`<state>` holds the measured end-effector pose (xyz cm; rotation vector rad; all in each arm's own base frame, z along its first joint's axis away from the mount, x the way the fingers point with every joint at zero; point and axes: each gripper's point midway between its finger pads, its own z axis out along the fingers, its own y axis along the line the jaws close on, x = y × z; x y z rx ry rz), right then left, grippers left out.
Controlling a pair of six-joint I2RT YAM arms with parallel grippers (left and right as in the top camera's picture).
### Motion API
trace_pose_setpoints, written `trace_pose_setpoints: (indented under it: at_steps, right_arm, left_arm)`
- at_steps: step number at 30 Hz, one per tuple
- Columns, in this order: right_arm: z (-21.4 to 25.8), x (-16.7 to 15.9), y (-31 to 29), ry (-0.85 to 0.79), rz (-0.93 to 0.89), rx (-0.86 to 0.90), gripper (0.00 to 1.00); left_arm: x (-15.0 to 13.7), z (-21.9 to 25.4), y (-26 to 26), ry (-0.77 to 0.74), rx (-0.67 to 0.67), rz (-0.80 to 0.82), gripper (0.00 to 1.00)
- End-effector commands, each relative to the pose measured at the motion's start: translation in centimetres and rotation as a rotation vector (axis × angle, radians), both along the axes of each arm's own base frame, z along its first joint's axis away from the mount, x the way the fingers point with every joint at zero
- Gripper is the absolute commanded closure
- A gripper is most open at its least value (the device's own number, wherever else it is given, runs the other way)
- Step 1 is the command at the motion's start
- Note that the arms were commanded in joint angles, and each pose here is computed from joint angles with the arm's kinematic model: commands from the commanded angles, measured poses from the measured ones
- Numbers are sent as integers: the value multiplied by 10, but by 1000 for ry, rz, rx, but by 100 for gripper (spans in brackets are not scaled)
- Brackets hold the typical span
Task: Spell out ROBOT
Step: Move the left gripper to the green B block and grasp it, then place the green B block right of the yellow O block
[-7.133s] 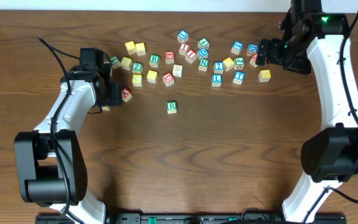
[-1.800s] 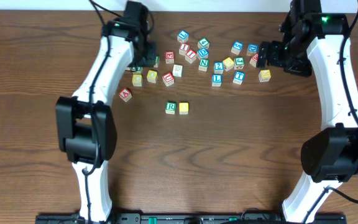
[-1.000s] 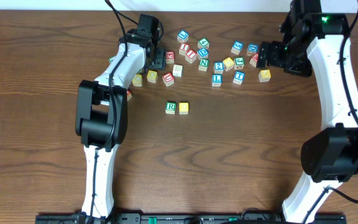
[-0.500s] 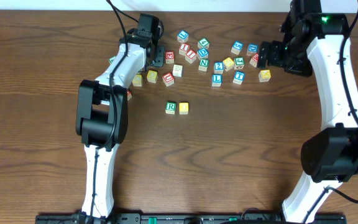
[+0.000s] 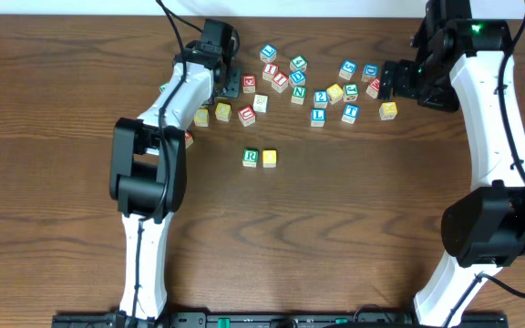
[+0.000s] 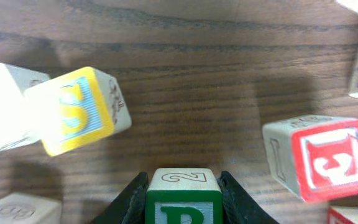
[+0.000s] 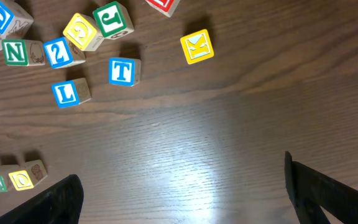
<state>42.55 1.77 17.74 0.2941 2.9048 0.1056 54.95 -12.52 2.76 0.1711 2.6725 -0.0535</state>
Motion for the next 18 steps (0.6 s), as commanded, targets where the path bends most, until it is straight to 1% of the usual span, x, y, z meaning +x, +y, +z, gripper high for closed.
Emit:
trace_pose_setpoints:
  at_steps: [1, 2, 6, 8, 12, 15, 18]
  right_arm:
    - [4, 2, -1, -13, 3, -16, 1]
    - [4, 2, -1, -14, 3, -16, 1]
    - [4, 3, -1, -17, 3, -16, 1]
    - [4, 4, -1, -19, 3, -16, 1]
    - [4, 4, -1, -20, 3, -15, 1]
    - [4, 4, -1, -20, 3, -15, 1]
    - [4, 4, -1, -20, 3, -15, 1]
  left_arm:
    - [-1, 91, -1, -137, -18, 0, 70]
    - [-7, 107, -3, -146, -21, -6, 70]
    - [-36, 143, -17, -136, -31, -30, 69]
    - [-58, 154, -31, -103, -43, -36, 70]
    - [-88, 148, -56, -21, -56, -34, 70]
    - [-110, 132, -81, 53, -56, -39, 69]
    - [-129, 115, -106, 90, -54, -65, 70]
